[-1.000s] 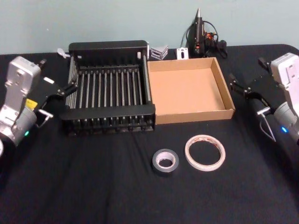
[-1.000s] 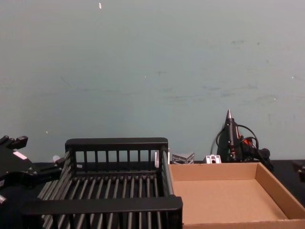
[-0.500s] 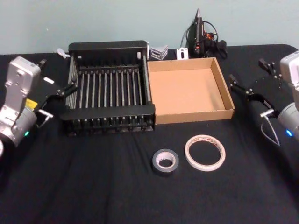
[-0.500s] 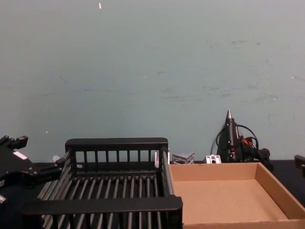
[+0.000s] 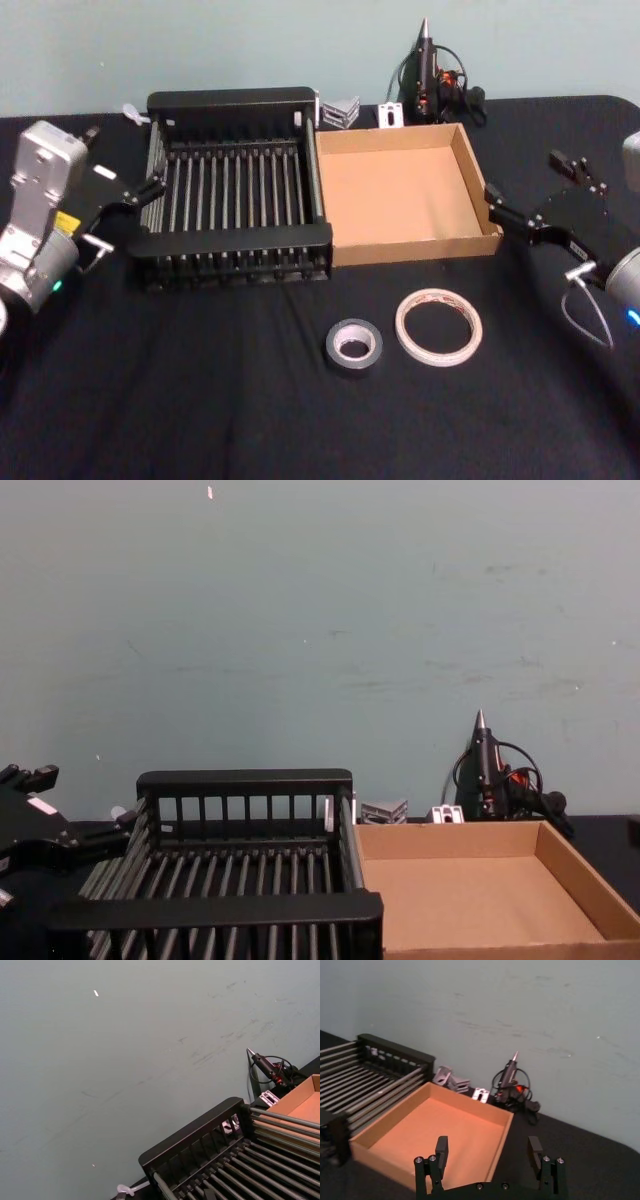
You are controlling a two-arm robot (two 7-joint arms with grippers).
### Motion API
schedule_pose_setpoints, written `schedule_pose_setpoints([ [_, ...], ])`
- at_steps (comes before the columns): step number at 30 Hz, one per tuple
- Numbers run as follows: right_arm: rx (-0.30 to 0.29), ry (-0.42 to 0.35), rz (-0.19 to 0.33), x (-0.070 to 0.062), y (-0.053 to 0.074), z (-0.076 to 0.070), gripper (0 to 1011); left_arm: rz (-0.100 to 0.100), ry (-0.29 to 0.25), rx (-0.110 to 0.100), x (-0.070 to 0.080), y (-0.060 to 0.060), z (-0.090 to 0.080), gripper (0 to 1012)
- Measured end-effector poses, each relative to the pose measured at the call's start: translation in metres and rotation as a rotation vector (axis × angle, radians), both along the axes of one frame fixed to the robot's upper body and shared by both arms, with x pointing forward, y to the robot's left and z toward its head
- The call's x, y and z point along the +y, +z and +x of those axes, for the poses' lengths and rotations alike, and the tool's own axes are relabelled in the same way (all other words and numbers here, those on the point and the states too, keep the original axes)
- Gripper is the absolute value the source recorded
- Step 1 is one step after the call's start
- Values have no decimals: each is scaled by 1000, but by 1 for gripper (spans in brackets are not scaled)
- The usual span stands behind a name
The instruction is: Pick up the white tape and place it into the black box , Pick up the silver tape and place it into the brown box.
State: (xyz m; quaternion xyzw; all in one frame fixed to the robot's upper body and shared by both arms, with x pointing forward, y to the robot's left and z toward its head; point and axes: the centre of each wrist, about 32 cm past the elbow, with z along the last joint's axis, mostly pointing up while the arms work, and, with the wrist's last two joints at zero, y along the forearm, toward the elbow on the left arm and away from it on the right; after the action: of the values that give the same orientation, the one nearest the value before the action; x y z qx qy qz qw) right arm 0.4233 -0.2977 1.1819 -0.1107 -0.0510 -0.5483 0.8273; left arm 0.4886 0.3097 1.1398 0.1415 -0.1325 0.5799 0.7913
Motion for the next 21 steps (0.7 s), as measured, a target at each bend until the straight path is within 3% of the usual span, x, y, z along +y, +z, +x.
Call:
schedule_pose_setpoints([
  [10,76,41,16,2,5,-29,1002,0,0,0,0,0,0,1001],
  [15,146,63,14,4,2,-46,1002,0,0,0,0,0,0,1001],
  [21,214,67,8,5,-4,-56,1003,0,0,0,0,0,0,1001],
])
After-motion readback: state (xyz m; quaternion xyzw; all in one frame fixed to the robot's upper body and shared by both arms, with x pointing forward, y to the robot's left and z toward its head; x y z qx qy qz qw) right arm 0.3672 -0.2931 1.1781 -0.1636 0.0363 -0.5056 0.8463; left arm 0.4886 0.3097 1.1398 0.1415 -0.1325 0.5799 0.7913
